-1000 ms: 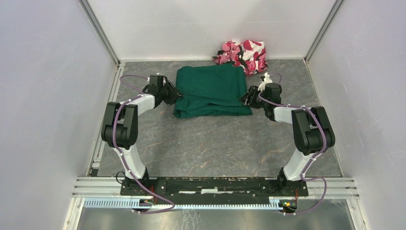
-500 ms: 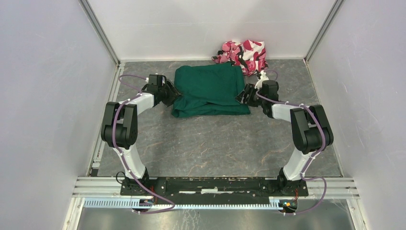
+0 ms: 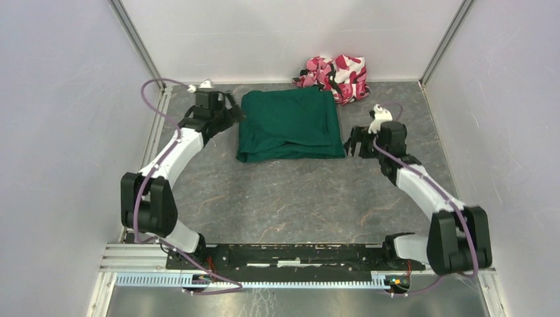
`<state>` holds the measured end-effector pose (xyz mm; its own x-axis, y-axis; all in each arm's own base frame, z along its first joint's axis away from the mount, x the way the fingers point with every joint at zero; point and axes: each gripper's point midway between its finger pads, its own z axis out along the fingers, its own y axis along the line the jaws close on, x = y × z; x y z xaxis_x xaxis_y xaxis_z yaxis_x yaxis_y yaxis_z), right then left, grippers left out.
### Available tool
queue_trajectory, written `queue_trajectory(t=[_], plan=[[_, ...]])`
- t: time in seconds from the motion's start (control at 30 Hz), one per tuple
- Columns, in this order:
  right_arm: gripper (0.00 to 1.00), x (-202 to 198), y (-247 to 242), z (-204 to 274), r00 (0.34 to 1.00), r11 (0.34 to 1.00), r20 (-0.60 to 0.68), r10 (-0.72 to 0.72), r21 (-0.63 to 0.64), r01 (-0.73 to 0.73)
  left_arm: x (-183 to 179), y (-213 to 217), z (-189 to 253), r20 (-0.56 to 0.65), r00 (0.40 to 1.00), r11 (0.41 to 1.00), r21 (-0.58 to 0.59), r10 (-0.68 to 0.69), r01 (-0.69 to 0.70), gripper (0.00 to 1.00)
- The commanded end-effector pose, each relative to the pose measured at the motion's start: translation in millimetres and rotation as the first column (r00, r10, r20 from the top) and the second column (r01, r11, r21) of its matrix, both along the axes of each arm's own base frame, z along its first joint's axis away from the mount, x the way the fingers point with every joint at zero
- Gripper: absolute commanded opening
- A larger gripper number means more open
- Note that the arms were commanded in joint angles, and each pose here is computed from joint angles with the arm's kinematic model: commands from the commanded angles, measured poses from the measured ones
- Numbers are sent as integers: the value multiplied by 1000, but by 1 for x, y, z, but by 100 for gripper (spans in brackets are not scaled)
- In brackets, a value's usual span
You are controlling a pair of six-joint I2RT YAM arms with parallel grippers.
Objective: Open and lay out the surgical kit
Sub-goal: Move the surgical kit at the center of the board, then open the surgical kit at the center of the board.
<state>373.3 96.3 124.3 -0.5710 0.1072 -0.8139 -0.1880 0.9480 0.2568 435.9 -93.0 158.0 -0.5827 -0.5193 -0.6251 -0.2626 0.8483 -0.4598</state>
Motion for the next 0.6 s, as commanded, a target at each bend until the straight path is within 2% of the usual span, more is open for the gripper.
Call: queue_trajectory(t=[0.0,0.07,0.13,0.23,0.3,0.4,0.47,0.57], plan=[[87,-48,-16,-27,1000,998,-21,-2,-69,1,-22,-81,33,116,939,929,229,-323,291,100],[84,-60,-26,-25,1000,994,10,-28,-107,29,-41,-137,40,138,862,850,302,-488,432,100],[83,-69,-36,-16,996,990,50,-71,-118,77,-52,-172,43,133,802,773,395,-582,496,100],[81,-80,-30,-1,991,996,112,-74,-43,80,-64,-215,42,99,718,646,535,-688,545,97],[81,-88,-26,8,986,998,151,-70,1,70,-69,-243,34,54,655,548,602,-754,581,94],[80,-98,-30,20,971,996,223,-91,18,89,-80,-283,17,-51,519,346,688,-853,637,89],[80,-103,-36,23,960,994,257,-112,12,113,-79,-299,4,-118,468,245,726,-876,642,85],[80,-108,-42,26,952,992,282,-122,-7,129,-72,-313,-12,-169,443,178,748,-880,640,78]])
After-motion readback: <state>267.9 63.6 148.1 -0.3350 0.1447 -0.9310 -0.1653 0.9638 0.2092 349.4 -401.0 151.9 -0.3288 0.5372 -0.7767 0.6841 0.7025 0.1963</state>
